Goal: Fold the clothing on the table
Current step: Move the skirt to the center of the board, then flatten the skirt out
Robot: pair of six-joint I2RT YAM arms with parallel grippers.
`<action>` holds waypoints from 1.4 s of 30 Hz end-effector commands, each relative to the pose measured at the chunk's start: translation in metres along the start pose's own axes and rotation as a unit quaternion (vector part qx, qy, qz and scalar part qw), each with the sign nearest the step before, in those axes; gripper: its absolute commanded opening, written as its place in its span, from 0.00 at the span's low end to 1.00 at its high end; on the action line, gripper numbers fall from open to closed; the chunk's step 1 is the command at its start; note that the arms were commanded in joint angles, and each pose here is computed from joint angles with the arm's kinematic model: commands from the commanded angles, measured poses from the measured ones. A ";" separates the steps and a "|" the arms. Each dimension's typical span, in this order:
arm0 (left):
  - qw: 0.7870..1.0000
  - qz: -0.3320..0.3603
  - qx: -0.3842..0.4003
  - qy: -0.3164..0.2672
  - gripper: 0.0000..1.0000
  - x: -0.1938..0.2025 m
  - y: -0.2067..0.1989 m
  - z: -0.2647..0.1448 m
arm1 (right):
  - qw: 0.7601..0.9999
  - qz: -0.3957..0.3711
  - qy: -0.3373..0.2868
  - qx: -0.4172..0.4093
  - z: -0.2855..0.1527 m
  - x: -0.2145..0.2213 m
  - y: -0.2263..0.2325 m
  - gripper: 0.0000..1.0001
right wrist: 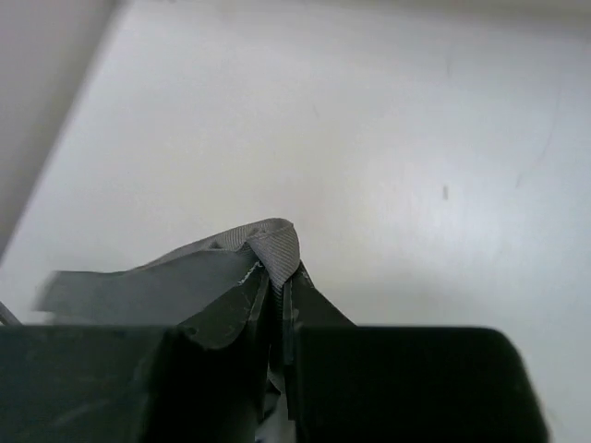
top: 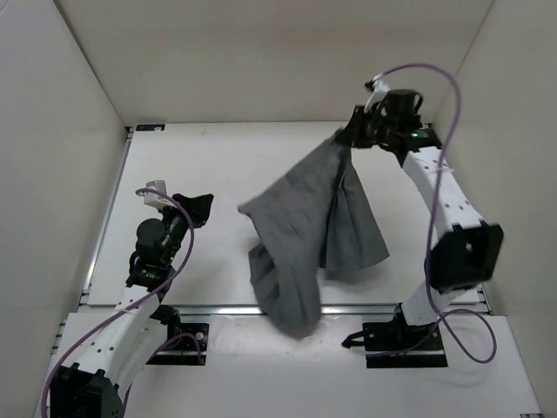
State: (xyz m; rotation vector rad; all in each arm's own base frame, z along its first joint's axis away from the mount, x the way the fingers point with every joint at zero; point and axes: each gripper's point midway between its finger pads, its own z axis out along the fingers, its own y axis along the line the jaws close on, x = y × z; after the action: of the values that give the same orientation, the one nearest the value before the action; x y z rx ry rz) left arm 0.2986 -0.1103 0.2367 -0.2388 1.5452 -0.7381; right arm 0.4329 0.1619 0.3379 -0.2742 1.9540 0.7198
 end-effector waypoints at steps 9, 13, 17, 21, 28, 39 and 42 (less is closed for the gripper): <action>0.981 -0.060 -0.002 0.182 0.49 0.117 0.000 0.024 | 0.974 0.073 0.195 0.089 0.068 0.156 -0.075 0.00; 0.966 -0.093 0.002 0.241 0.57 0.158 -0.015 0.040 | 0.975 0.071 0.194 0.088 0.067 0.157 -0.072 0.00; 0.957 -0.089 -0.029 0.276 0.58 0.186 -0.008 0.056 | 0.975 0.072 0.191 0.083 0.066 0.158 -0.070 0.00; 0.947 -0.105 -0.023 0.304 0.60 0.209 -0.014 0.064 | 0.974 0.071 0.200 0.084 0.064 0.165 -0.068 0.00; 0.948 -0.078 -0.059 0.303 0.65 0.211 0.005 0.057 | 0.976 0.070 0.192 0.078 0.062 0.162 -0.068 0.00; 0.939 -0.069 -0.086 0.325 0.59 0.221 0.025 0.049 | 0.977 0.069 0.190 0.071 0.062 0.162 -0.064 0.00; 0.934 -0.076 -0.081 0.340 0.55 0.231 0.022 0.049 | 0.977 0.072 0.187 0.076 0.061 0.161 -0.066 0.00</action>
State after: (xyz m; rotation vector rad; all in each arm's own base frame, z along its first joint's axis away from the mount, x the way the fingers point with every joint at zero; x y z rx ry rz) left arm 0.3230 -0.2310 0.0416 -0.2577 2.2493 -0.8470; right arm 0.4293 0.1612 0.1281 -0.1605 2.4742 0.6335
